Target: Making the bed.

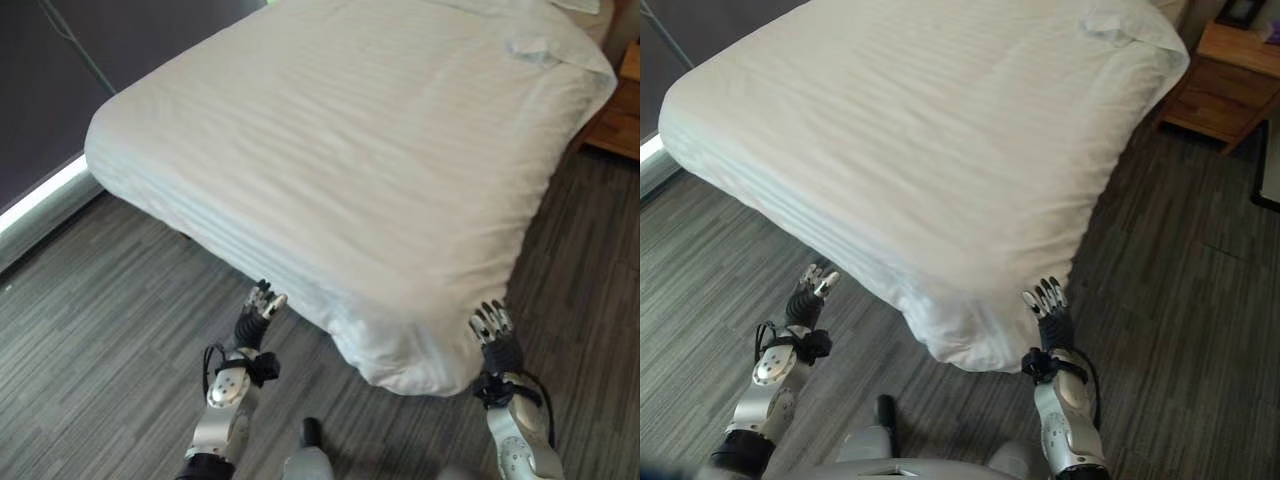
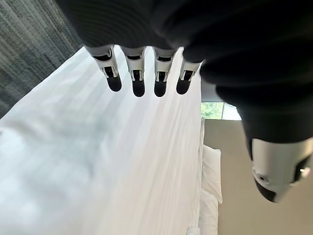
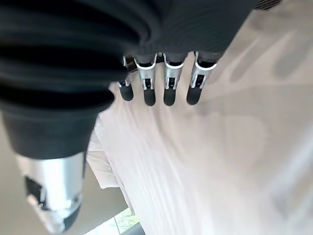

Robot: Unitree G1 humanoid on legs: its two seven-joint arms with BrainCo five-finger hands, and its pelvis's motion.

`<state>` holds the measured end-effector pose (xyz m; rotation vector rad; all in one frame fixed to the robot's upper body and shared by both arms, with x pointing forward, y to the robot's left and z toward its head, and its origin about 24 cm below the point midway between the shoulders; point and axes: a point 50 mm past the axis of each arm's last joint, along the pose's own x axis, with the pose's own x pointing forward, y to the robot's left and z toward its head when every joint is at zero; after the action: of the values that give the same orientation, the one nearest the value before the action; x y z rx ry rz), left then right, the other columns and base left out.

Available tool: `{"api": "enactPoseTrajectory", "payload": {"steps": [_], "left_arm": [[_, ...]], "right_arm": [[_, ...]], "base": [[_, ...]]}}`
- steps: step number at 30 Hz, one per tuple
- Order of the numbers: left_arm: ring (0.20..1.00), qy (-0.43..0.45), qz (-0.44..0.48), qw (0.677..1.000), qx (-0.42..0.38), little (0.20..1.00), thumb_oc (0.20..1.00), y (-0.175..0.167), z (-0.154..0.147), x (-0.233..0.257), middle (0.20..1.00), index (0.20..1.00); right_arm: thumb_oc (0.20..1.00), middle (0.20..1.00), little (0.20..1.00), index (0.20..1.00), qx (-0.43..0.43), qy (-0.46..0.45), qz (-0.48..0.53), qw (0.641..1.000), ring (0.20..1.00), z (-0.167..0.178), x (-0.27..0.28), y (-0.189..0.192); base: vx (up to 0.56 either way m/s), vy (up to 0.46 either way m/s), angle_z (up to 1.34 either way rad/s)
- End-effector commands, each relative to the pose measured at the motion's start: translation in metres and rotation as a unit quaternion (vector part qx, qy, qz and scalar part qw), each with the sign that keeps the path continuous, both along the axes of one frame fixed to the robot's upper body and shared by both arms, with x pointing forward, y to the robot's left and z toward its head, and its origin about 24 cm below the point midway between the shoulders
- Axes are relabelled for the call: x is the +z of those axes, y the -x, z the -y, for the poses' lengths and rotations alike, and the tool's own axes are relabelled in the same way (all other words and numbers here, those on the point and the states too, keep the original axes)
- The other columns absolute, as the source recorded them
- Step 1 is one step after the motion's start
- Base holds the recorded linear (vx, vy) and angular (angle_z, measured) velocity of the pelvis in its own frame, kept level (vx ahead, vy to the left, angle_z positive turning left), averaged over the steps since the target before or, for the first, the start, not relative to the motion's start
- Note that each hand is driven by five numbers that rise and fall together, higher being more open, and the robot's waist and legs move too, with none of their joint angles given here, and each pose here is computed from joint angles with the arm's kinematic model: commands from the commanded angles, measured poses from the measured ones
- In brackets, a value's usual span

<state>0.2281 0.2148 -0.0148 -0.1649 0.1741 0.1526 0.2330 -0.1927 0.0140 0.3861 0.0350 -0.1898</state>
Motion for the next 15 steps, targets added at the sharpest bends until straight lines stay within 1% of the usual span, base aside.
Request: {"api": "enactPoseTrajectory", "payload": {"steps": [1, 3, 5, 6, 9, 11, 12, 13, 14, 15], "left_arm": [[1.000, 0.003, 0.027, 0.999, -0.028, 1.000, 1.000, -0.007, 0.004, 0.009, 1.000, 1.000], [1.000, 0.010, 0.010, 0.999, -0.038, 1.000, 1.000, -0.007, 0.016, 0.000, 1.000, 1.000], [1.000, 0.043, 0.010, 0.998, -0.043, 1.000, 1.000, -0.003, 0.023, -0.002, 1.000, 1.000], [1.000, 0.053, 0.010, 0.998, -0.044, 1.000, 1.000, 0.001, 0.022, -0.003, 1.000, 1.000], [1.000, 0.052, 0.017, 0.997, -0.061, 1.000, 1.000, 0.006, 0.019, 0.001, 1.000, 1.000], [1.000, 0.043, 0.021, 0.997, -0.067, 1.000, 1.000, 0.007, 0.018, 0.003, 1.000, 1.000], [1.000, 0.024, 0.026, 0.997, -0.074, 1.000, 1.000, 0.008, 0.016, 0.005, 1.000, 1.000], [1.000, 0.014, 0.034, 0.997, -0.068, 1.000, 1.000, 0.008, 0.012, 0.009, 1.000, 1.000], [1.000, 0.015, 0.049, 0.998, -0.044, 1.000, 1.000, 0.007, 0.004, 0.016, 1.000, 1.000], [1.000, 0.015, 0.049, 0.998, -0.044, 1.000, 1.000, 0.007, 0.004, 0.016, 1.000, 1.000]], "right_arm": [[1.000, 1.000, 1.000, 1.000, -0.005, 0.069, 0.115, 0.991, 1.000, 0.024, 0.049, 0.001], [1.000, 1.000, 1.000, 1.000, -0.027, 0.103, 0.121, 0.987, 1.000, 0.037, 0.056, -0.001], [1.000, 1.000, 1.000, 1.000, -0.044, 0.094, 0.118, 0.988, 1.000, 0.043, 0.054, -0.003], [1.000, 1.000, 1.000, 1.000, -0.054, 0.083, 0.119, 0.988, 1.000, 0.048, 0.054, 0.001], [1.000, 1.000, 1.000, 1.000, -0.062, 0.085, 0.105, 0.989, 1.000, 0.054, 0.047, 0.010], [1.000, 1.000, 1.000, 1.000, -0.062, 0.090, 0.101, 0.989, 1.000, 0.054, 0.046, 0.012], [1.000, 1.000, 1.000, 1.000, -0.063, 0.098, 0.098, 0.988, 1.000, 0.054, 0.044, 0.012], [1.000, 1.000, 1.000, 1.000, -0.064, 0.100, 0.095, 0.988, 1.000, 0.053, 0.043, 0.013], [1.000, 1.000, 1.000, 1.000, -0.063, 0.090, 0.098, 0.989, 1.000, 0.047, 0.042, 0.014], [1.000, 1.000, 1.000, 1.000, -0.063, 0.090, 0.098, 0.989, 1.000, 0.047, 0.042, 0.014]], "base": [[-0.27, -0.656, -0.11], [-0.26, -0.509, -0.21], [-0.26, -0.463, -0.56], [-0.14, -0.328, -0.44], [-0.04, -0.307, -1.04], [0.02, -0.131, -0.51], [0.03, -0.066, -0.42], [0.05, -0.080, -0.30], [0.05, -0.027, -0.24], [0.02, 0.009, -0.21]]}}
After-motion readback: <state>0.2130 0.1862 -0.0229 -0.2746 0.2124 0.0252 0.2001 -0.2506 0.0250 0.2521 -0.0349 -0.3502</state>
